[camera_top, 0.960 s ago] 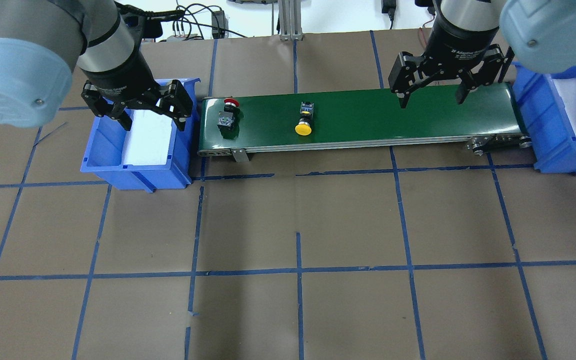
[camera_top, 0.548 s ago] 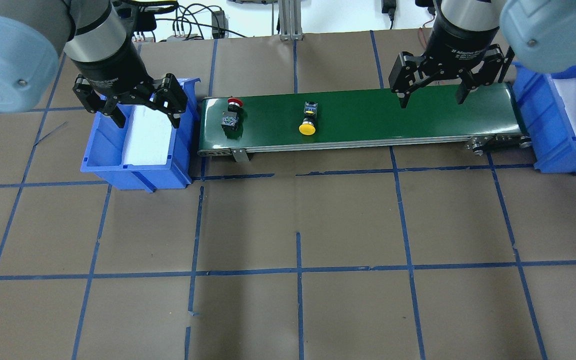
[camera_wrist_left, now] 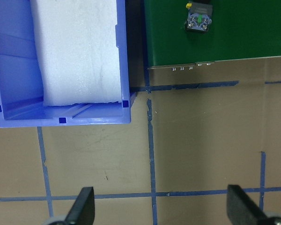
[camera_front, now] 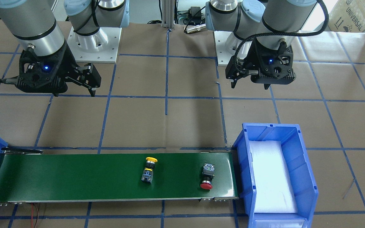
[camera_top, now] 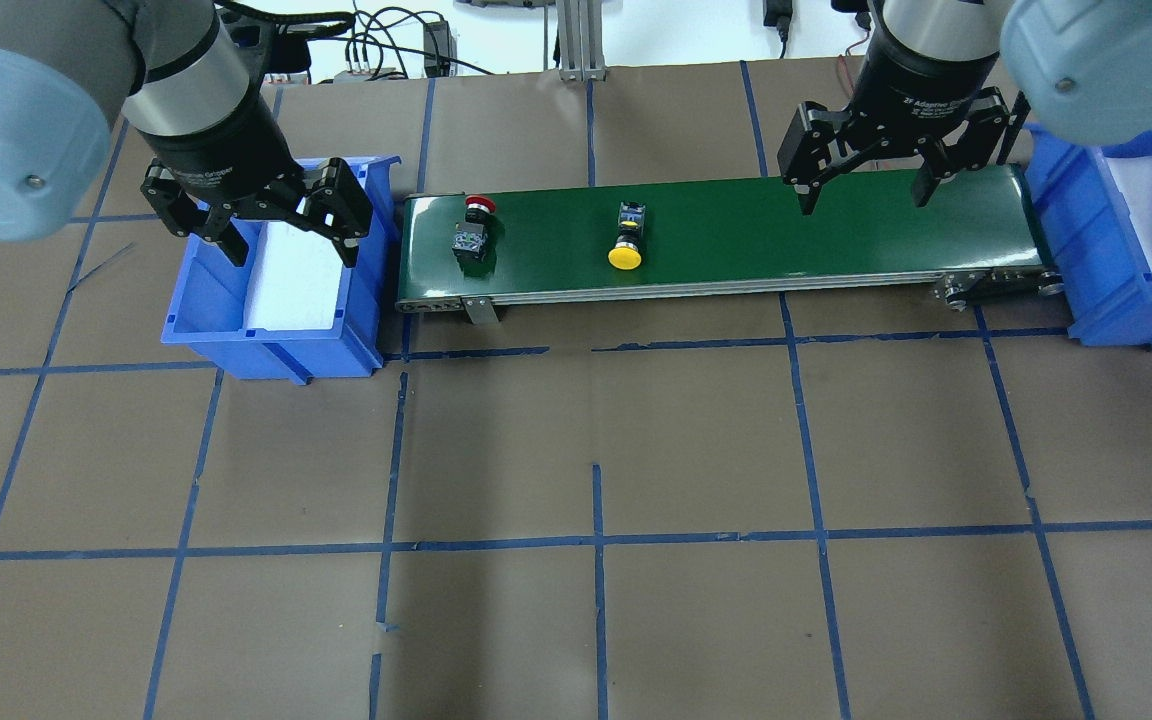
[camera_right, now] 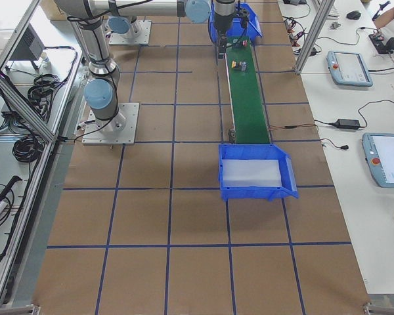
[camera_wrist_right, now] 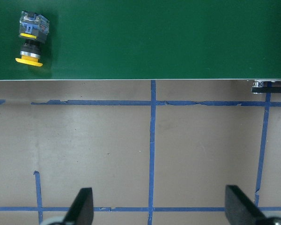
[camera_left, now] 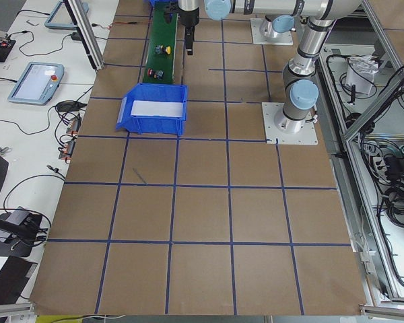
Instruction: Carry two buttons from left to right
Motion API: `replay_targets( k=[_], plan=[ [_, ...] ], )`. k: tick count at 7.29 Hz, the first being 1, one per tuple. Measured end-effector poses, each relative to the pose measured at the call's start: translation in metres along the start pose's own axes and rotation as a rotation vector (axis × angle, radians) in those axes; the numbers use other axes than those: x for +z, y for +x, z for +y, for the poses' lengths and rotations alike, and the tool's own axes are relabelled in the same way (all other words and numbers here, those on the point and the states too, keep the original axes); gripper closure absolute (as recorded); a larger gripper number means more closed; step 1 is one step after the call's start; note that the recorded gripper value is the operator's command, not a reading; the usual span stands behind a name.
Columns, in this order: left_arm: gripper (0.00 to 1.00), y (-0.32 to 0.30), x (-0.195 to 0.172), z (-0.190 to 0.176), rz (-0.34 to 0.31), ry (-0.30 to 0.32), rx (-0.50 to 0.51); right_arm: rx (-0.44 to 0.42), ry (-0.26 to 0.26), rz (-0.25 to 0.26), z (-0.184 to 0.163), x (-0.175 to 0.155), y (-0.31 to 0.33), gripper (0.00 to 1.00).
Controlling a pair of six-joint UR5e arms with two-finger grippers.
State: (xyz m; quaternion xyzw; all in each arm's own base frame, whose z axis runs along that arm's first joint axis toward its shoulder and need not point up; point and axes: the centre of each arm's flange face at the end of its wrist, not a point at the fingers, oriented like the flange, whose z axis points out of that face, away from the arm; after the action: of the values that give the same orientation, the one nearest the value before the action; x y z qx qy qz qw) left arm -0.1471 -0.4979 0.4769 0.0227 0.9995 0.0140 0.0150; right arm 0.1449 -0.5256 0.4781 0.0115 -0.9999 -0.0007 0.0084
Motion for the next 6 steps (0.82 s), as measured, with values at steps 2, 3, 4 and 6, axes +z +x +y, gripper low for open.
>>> replay_targets(
  k=[2,3,4,6],
  plan=[
    [0.00,0.0002,0.0001,0.0004,0.000,0.000,0.000,0.000,-0.001,0.000,0.0001,0.0001,0.0000,0.00],
    [0.00,0.0002,0.0006,0.0008,0.000,-0.002,0.000,0.000,-0.002,0.000,-0.0001,0.0004,0.0000,0.00],
    [0.00,0.0002,0.0012,0.0016,-0.001,-0.004,0.001,0.000,-0.002,0.000,-0.0001,0.0005,0.0000,0.00],
    [0.00,0.0007,0.0018,0.0029,-0.001,-0.006,0.002,0.000,-0.002,0.000,-0.0001,0.0004,0.0000,0.00]
  ],
)
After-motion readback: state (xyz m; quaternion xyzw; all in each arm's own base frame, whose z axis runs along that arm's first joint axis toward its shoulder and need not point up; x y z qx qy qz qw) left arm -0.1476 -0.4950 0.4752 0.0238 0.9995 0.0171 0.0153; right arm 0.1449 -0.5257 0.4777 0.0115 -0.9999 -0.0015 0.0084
